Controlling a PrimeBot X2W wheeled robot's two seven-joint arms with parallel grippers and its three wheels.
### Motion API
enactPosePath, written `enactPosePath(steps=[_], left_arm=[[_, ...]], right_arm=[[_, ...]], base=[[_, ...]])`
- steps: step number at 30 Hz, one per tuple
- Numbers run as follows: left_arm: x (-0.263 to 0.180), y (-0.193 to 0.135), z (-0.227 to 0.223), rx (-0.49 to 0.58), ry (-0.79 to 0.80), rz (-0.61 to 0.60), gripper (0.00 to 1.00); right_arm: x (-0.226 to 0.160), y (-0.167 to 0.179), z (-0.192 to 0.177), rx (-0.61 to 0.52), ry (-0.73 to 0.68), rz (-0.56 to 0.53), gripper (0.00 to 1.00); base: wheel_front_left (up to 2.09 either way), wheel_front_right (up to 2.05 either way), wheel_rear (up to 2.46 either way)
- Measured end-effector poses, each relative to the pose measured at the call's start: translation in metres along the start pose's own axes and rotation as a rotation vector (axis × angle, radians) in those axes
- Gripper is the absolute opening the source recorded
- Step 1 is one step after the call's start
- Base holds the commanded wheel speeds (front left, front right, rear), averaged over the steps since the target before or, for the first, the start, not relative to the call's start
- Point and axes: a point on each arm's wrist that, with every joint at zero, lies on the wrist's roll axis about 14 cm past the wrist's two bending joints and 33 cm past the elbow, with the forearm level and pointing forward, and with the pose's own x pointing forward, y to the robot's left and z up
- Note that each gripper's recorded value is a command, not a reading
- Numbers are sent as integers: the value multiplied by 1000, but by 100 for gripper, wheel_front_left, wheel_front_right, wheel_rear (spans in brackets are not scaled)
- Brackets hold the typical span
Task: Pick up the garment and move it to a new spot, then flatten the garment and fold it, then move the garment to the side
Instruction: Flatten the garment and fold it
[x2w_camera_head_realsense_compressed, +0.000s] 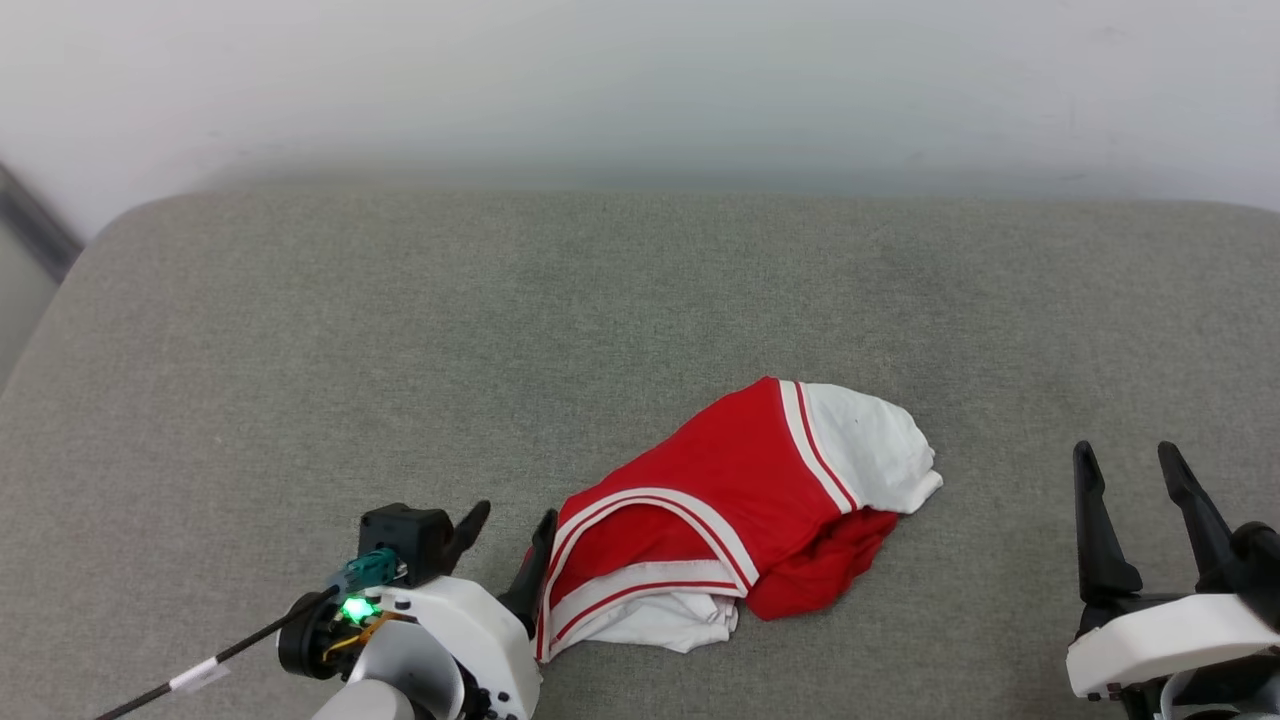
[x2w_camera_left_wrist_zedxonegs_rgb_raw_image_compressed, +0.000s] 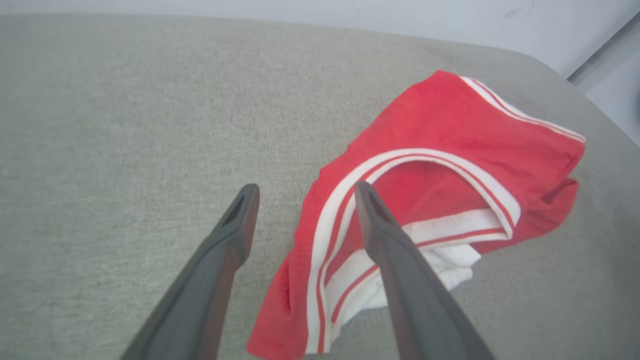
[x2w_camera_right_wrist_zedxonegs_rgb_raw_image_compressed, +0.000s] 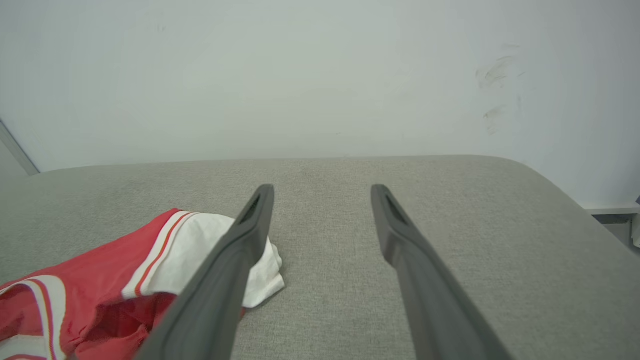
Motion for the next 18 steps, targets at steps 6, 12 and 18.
enactPosePath(steps=[6, 12, 18], left_arm=[[-16, 10, 65, 54, -352, 78, 100], [-36, 30, 99, 120, -521, 181, 100], [-50, 46, 112, 171, -573, 235, 100]], right_arm=[[-9, -4, 4, 7, 4, -11, 100], [-13, -6, -12, 24, 96, -19, 100], [-5, -1, -52, 73, 331, -7, 100]], base=[[0, 0, 0], [0, 0, 0], [0, 0, 0]])
